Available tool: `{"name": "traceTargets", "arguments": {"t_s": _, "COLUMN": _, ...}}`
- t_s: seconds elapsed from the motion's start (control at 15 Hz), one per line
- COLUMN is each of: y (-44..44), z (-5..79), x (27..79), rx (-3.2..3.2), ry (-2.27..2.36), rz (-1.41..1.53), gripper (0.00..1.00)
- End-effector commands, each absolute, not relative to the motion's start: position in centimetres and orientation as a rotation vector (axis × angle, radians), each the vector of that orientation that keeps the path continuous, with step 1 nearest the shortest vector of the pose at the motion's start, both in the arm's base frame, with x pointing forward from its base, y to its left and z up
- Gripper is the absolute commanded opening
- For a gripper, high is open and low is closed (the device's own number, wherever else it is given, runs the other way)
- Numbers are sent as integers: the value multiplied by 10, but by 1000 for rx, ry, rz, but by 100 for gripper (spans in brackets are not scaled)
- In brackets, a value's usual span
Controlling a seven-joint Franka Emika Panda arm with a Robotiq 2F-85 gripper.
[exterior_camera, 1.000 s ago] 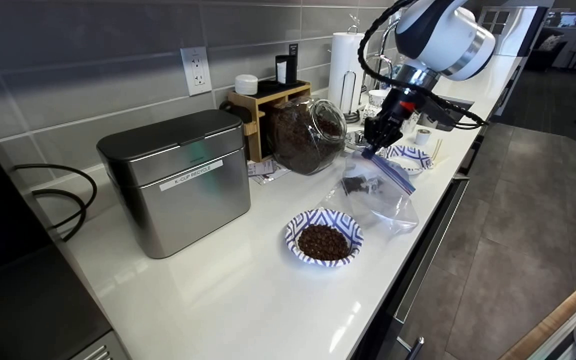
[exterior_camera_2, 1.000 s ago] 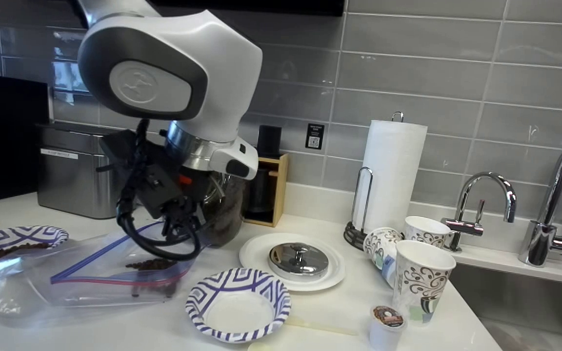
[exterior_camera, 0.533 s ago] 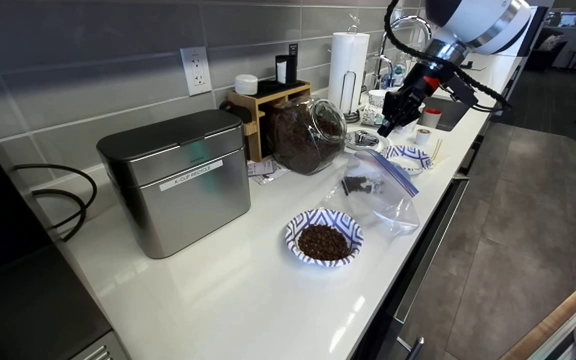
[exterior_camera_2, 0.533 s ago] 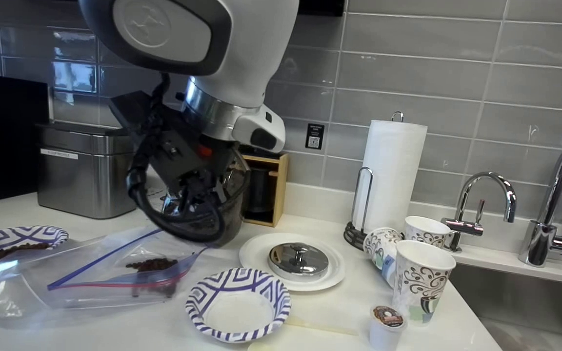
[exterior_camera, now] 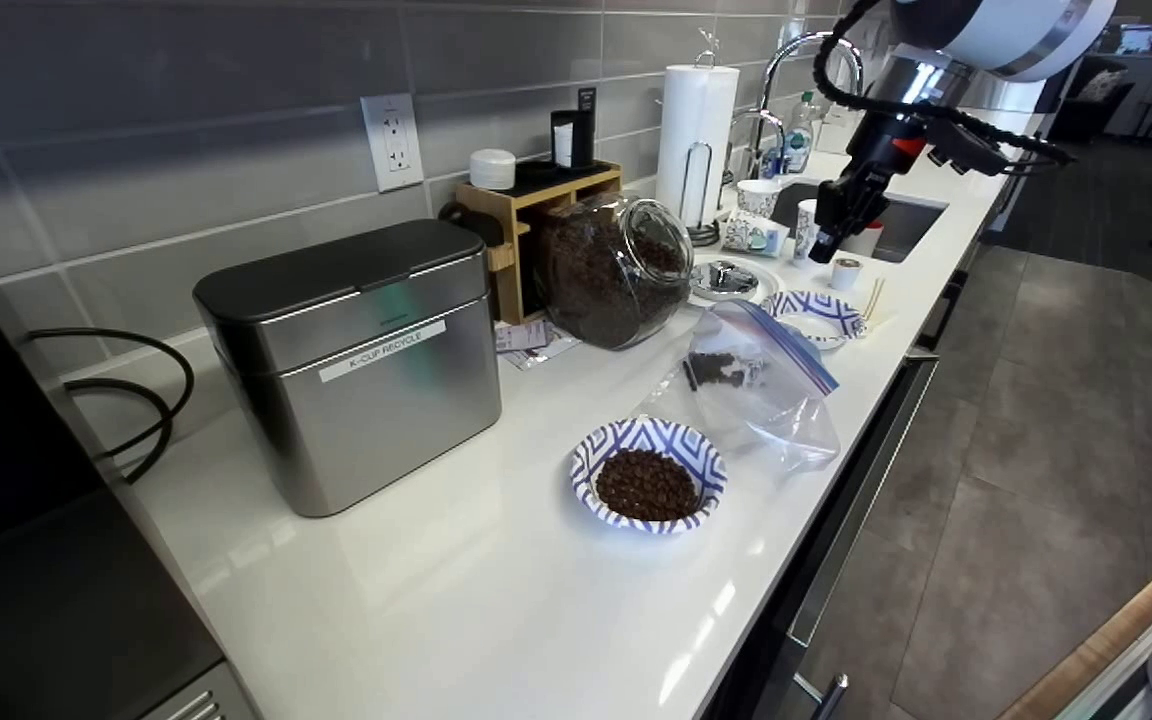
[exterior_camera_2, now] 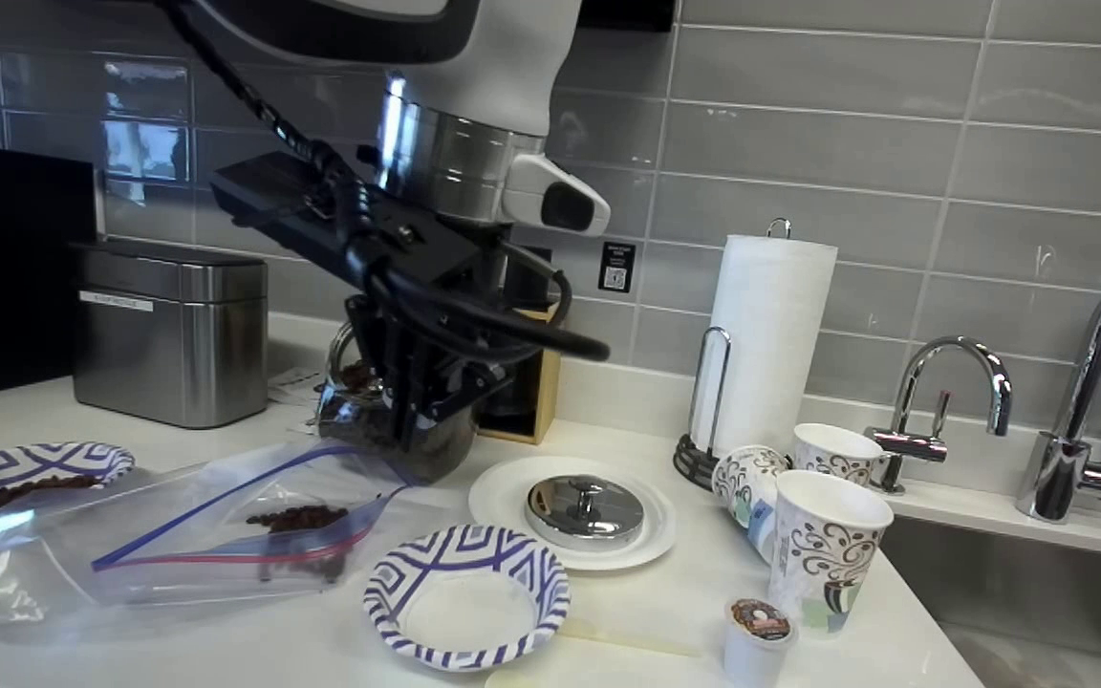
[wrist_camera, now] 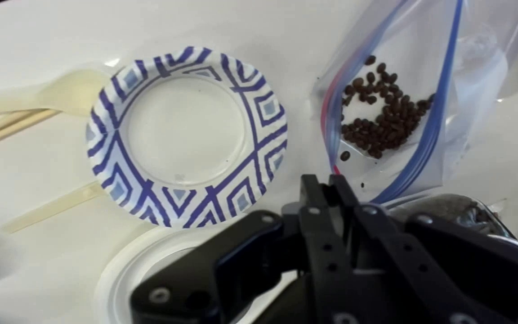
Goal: Place some of the clear bag contents on the empty paper plate
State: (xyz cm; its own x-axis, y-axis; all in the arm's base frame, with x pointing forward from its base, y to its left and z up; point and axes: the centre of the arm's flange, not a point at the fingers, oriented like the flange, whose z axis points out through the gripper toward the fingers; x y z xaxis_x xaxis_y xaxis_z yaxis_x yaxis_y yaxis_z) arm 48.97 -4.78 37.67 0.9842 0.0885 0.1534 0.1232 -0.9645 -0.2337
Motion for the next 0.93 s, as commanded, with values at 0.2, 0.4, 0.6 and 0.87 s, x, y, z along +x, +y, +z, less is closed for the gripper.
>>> {"name": "traceTargets", "arguments": {"t_s": 0.2, "y": -57, "z": 356, "x": 483, "rx": -3000, "ry": -206, "rz": -241, "gripper": 2}}
{"name": "traceTargets", "arguments": {"t_s": 0.4, "y": -63, "z": 348, "x": 484, "rx": -3026, "ry": -210, "rz": -246, "gripper": 2}}
{"name": "traceTargets", "arguments": {"t_s": 0.6, "y": -66, "z": 341, "x": 486, "rx": -3049, "ry": -198, "rz": -231, "gripper": 34}}
{"name": "traceTargets", "arguments": {"t_s": 0.87, "y": -69, "z": 338, "x": 487, "rx": -3075, "ry": -178, "rz": -230, "gripper": 55}}
